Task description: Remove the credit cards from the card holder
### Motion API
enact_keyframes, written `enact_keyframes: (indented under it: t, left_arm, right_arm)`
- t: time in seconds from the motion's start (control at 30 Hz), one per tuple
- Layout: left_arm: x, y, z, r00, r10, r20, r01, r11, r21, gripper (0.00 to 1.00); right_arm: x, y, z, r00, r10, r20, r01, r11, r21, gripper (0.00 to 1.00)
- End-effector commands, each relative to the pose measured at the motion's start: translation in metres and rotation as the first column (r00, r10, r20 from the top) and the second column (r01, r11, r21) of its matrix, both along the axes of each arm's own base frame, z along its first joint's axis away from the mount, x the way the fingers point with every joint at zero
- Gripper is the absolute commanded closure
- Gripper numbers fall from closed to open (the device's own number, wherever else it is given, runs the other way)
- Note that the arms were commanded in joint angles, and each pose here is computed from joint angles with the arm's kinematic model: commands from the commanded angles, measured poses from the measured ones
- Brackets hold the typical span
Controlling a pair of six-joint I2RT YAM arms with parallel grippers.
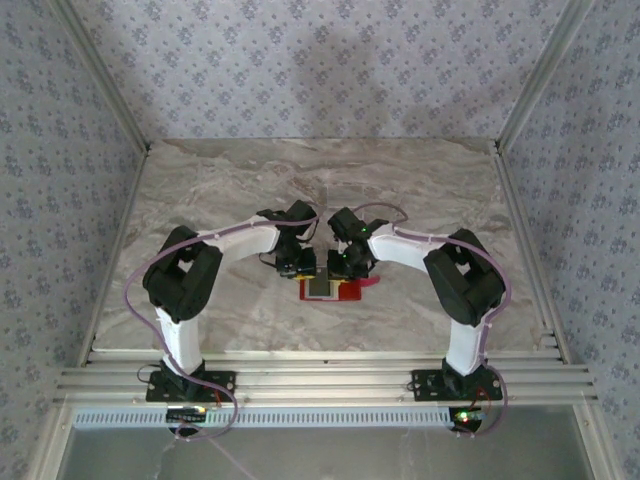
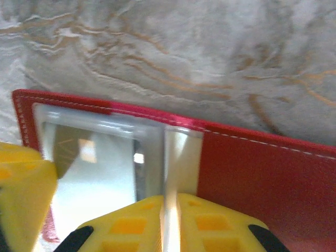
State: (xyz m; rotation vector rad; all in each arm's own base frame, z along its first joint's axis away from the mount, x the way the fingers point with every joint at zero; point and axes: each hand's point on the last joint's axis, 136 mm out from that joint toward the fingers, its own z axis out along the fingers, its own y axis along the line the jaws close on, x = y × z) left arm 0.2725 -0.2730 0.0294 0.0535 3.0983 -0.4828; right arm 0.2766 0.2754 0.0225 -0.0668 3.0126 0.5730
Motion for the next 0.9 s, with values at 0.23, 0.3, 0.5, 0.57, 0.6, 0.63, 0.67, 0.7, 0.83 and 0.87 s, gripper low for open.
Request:
enact_keyframes:
  t: [0.23, 0.3, 0.5, 0.57, 0.6, 0.63, 0.67, 0.7, 0.83, 0.87]
  left_arm:
    - [-0.007, 0.018, 0.008, 1.0, 0.007, 0.008, -0.007, 0.999, 0.053, 0.75]
    - [-0.006, 0.016, 0.012, 1.0, 0.008, 0.016, -0.008, 0.999, 0.04, 0.73]
    - [-0.002, 0.013, 0.02, 0.999, 0.01, 0.039, -0.01, 1.0, 0.019, 0.73]
    - [-0.003, 0.014, 0.021, 0.999, 0.012, 0.04, -0.013, 1.0, 0.019, 0.75]
    - [-0.003, 0.014, 0.02, 0.999, 0.014, 0.04, -0.014, 1.0, 0.021, 0.75]
    - [-0.003, 0.014, 0.02, 0.999, 0.012, 0.038, -0.013, 1.0, 0.021, 0.75]
    - [-0.003, 0.014, 0.018, 0.999, 0.011, 0.034, -0.012, 1.0, 0.024, 0.75]
    - [-0.004, 0.015, 0.015, 1.0, 0.01, 0.027, -0.01, 1.0, 0.027, 0.75]
    - [-0.008, 0.013, 0.006, 1.0, -0.001, -0.003, 0.001, 1.0, 0.026, 0.75]
    - [-0.009, 0.012, 0.004, 1.0, -0.002, -0.009, 0.002, 1.0, 0.025, 0.75]
  right_arm:
    - [0.0, -0.013, 0.012, 0.999, -0.04, 0.018, 0.04, 0.999, -0.02, 0.81]
    - [0.0, -0.011, 0.017, 0.999, -0.04, 0.022, 0.04, 0.999, -0.005, 0.75]
    - [-0.001, -0.009, 0.022, 0.999, -0.035, 0.021, 0.035, 0.999, -0.005, 0.6]
    - [-0.001, -0.008, 0.019, 0.999, -0.032, 0.016, 0.033, 0.999, -0.013, 0.58]
    - [-0.002, -0.008, 0.017, 0.999, -0.029, 0.013, 0.03, 0.999, -0.019, 0.57]
    - [-0.002, -0.007, 0.016, 1.0, -0.028, 0.012, 0.028, 0.999, -0.023, 0.56]
    - [-0.003, -0.008, 0.012, 1.0, -0.028, 0.006, 0.028, 0.999, -0.032, 0.56]
    - [-0.003, -0.008, 0.01, 1.0, -0.029, -0.001, 0.029, 0.999, -0.037, 0.55]
    - [-0.004, -0.007, 0.004, 0.999, -0.037, -0.016, 0.036, 0.998, -0.056, 0.55]
    - [-0.003, -0.007, 0.004, 0.999, -0.038, -0.015, 0.037, 0.997, -0.066, 0.55]
